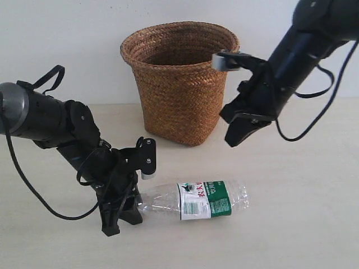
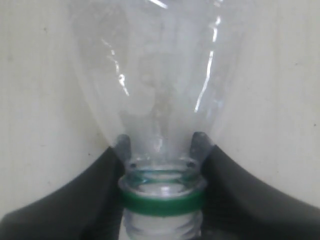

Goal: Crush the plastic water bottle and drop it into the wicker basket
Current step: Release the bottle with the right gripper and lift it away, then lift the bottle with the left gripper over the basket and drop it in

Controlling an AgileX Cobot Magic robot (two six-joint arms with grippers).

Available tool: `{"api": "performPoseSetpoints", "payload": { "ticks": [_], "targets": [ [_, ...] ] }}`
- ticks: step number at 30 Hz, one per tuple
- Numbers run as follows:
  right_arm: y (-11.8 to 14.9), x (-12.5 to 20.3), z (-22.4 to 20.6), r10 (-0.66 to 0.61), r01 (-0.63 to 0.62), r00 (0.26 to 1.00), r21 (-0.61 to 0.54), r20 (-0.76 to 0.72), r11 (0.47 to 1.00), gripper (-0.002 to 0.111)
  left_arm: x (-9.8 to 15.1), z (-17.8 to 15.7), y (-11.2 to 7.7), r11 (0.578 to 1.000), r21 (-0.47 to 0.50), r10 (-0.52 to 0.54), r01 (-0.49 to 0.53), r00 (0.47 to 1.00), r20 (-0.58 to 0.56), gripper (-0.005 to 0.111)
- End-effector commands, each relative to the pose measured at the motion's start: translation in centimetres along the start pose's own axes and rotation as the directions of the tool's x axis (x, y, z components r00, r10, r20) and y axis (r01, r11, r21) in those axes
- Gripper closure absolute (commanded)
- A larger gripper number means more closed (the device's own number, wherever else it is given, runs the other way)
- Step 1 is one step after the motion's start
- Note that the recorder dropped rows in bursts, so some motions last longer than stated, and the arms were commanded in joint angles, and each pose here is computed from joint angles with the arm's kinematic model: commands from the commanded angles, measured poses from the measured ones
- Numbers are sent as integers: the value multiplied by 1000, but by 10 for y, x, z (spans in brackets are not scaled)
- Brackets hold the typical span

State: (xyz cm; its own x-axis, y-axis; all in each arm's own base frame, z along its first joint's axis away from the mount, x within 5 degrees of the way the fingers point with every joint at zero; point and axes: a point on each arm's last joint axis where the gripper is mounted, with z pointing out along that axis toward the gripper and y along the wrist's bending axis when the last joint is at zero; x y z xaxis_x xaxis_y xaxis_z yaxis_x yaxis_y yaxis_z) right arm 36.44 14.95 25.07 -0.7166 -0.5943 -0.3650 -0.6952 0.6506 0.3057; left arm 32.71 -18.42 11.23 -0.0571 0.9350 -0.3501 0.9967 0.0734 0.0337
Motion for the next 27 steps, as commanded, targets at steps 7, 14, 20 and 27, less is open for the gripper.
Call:
{"api": "performPoseSetpoints", "payload": {
  "ticks": [7,14,20,27],
  "targets": [
    [-8,87,-17,35,-86,989,363,145,928,108,-18,-66,-15,1000,-14,-26,27,998,62,102],
    [-32,132,-37,145,-251,957,472,250,845,108,-35,-113,-20,996,-66,68,-61,992,108,102],
    [-37,132,-42,142,-277,945,486,295,829,108,-71,-172,5,970,-224,142,-96,969,201,102],
    [-36,130,-41,162,-302,934,462,319,834,108,-87,-206,74,631,-749,163,202,909,383,31]
  ]
}}
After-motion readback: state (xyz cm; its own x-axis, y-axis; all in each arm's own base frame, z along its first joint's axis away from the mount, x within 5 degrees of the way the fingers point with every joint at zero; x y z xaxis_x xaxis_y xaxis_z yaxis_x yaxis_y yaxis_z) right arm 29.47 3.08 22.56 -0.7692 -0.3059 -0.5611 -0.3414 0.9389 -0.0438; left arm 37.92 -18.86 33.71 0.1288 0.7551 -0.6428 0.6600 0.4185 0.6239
